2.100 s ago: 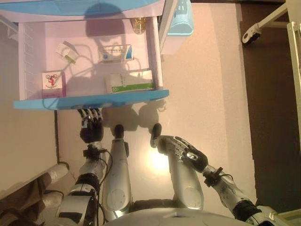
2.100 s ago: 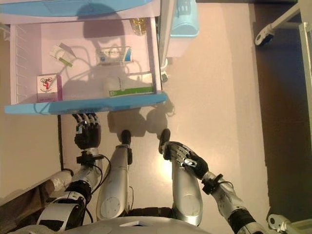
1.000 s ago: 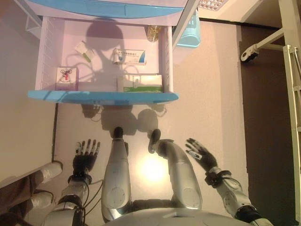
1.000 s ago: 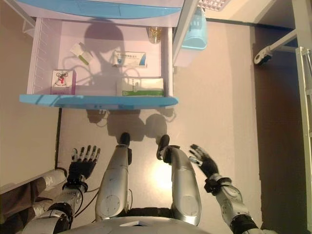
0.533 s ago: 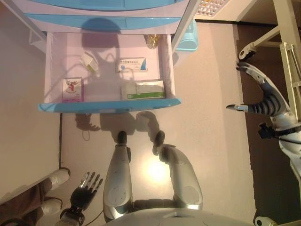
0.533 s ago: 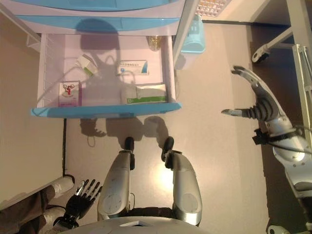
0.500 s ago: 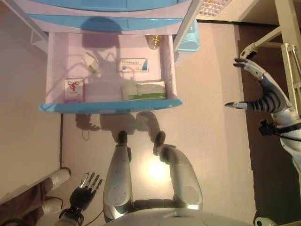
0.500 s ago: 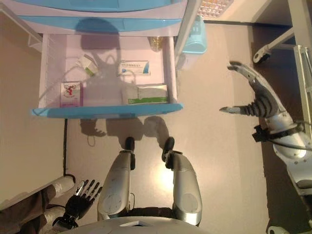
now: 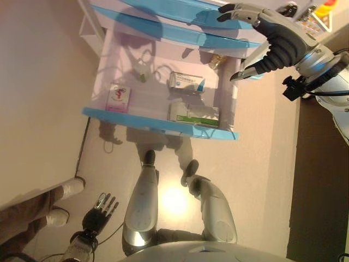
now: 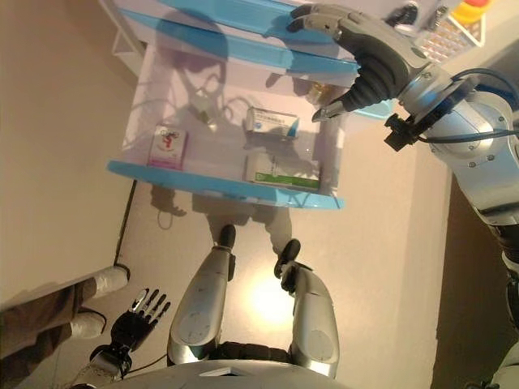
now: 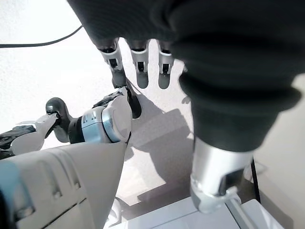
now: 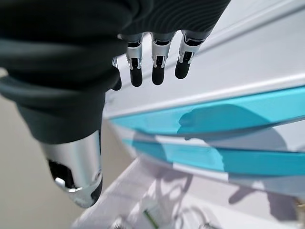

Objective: Open the drawer and pick up the medicine

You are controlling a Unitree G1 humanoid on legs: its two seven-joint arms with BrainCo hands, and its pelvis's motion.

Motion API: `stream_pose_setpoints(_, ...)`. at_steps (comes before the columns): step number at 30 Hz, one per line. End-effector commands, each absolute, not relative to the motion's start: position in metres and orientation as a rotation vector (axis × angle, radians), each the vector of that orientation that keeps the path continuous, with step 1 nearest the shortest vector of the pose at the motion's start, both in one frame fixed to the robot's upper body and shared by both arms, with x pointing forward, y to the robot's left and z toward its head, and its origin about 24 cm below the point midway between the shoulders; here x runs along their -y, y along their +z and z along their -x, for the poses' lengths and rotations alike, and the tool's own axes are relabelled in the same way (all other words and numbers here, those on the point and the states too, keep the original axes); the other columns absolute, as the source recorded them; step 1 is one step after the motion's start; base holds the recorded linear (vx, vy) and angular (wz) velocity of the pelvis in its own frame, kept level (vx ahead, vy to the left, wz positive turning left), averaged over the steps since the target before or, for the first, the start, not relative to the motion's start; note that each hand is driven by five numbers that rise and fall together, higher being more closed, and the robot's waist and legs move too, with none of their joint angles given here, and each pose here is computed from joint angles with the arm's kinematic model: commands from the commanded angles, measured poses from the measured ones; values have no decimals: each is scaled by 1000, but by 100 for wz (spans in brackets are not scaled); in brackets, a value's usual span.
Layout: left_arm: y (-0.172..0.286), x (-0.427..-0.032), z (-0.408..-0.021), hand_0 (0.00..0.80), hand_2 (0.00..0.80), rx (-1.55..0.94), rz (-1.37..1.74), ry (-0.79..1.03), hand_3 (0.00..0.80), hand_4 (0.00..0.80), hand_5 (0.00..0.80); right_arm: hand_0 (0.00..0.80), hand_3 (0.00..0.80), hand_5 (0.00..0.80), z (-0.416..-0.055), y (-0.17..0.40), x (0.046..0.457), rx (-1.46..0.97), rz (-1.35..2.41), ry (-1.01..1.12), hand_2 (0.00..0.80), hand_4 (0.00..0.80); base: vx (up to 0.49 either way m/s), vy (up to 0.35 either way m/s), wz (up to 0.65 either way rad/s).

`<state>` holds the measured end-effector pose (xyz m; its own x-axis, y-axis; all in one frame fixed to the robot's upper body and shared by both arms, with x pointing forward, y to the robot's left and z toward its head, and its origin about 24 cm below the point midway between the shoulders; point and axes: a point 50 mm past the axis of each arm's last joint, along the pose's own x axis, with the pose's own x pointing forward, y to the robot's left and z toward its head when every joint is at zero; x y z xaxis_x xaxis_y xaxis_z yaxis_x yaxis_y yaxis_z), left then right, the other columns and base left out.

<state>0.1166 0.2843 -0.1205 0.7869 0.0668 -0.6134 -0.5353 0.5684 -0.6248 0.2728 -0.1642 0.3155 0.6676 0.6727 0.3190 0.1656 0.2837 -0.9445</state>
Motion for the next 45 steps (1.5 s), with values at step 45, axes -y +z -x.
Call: stream_pose_setpoints(45, -129, -250, -95, 0, 0, -773, 761, 183, 0, 0, 0, 0, 0, 0, -388, 291, 133, 608, 1701, -6, 0, 0, 16, 15, 10)
